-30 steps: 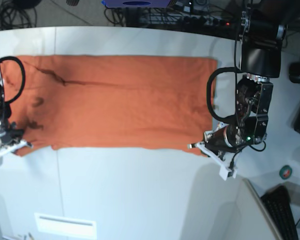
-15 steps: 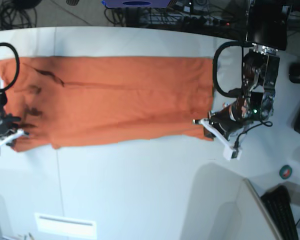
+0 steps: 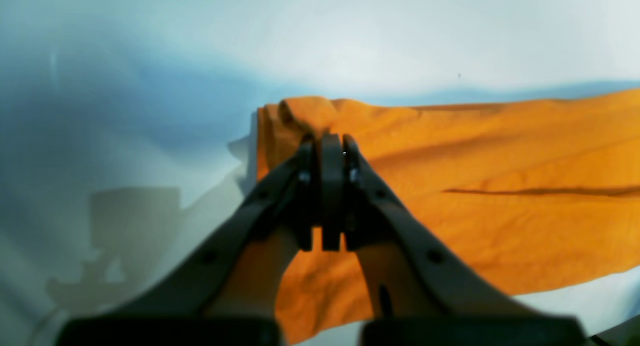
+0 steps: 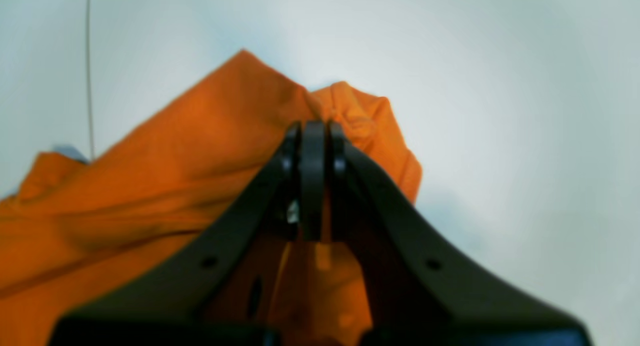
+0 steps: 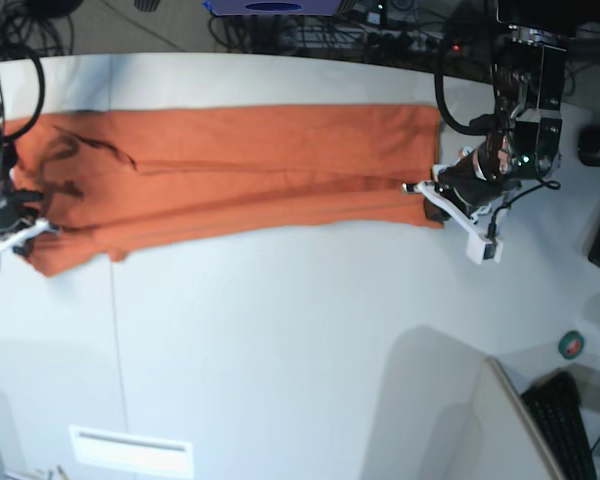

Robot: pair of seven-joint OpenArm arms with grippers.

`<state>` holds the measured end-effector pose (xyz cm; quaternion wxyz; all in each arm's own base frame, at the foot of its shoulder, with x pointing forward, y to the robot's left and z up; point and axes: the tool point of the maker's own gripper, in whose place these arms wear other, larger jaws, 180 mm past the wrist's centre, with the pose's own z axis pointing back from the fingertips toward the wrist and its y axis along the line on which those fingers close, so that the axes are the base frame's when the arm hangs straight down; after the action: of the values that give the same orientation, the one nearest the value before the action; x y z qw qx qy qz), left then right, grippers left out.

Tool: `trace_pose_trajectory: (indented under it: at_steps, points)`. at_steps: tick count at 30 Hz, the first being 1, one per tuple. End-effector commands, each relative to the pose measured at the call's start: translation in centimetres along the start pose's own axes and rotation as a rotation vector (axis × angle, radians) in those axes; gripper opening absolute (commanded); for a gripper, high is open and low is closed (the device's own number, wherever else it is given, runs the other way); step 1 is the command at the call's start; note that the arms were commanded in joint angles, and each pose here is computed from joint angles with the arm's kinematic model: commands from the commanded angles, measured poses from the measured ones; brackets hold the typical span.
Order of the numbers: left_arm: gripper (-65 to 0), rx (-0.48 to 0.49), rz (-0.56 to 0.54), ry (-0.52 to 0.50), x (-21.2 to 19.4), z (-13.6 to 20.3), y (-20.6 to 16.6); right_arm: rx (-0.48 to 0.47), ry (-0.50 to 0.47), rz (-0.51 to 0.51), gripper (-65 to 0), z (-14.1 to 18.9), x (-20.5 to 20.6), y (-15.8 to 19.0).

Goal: Layout the t-shirt on the table in an organized manner, then fold the t-shirt properly
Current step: 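Fold the grasped edge over toward the collar side with both grippers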

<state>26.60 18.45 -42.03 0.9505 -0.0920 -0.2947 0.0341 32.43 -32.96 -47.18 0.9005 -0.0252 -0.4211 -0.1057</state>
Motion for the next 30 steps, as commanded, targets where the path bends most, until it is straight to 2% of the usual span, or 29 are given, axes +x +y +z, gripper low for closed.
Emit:
trace_pose_trajectory:
  at_steps: [1, 8, 17, 22, 30]
  points:
    - [-65.0, -0.006, -0.018, -0.053, 1.7, 0.5, -0.2, -0.012, -0.058, 0.009, -65.0, 0.4, 2.5, -1.0]
    - [-65.0, -0.008, -0.022, -0.055, 1.6, 0.8, -0.3, 0.002, 0.001, -0.039, -65.0, 2.9, 1.0, -1.2]
    - [-65.0, -0.009, -0.023, -0.056, 1.6, 0.8, -0.3, 0.032, 0.011, -0.016, -65.0, 4.9, -0.6, -0.5]
    - [-65.0, -0.009, -0.025, 0.049, -0.1, 0.8, -0.3, 0.037, 0.026, -0.002, -65.0, 6.3, -1.9, 0.1]
    - [-65.0, 0.016, -0.041, 0.068, -0.5, 0.9, 0.8, -0.004, 0.057, -0.002, -65.0, 7.2, -3.6, -0.7]
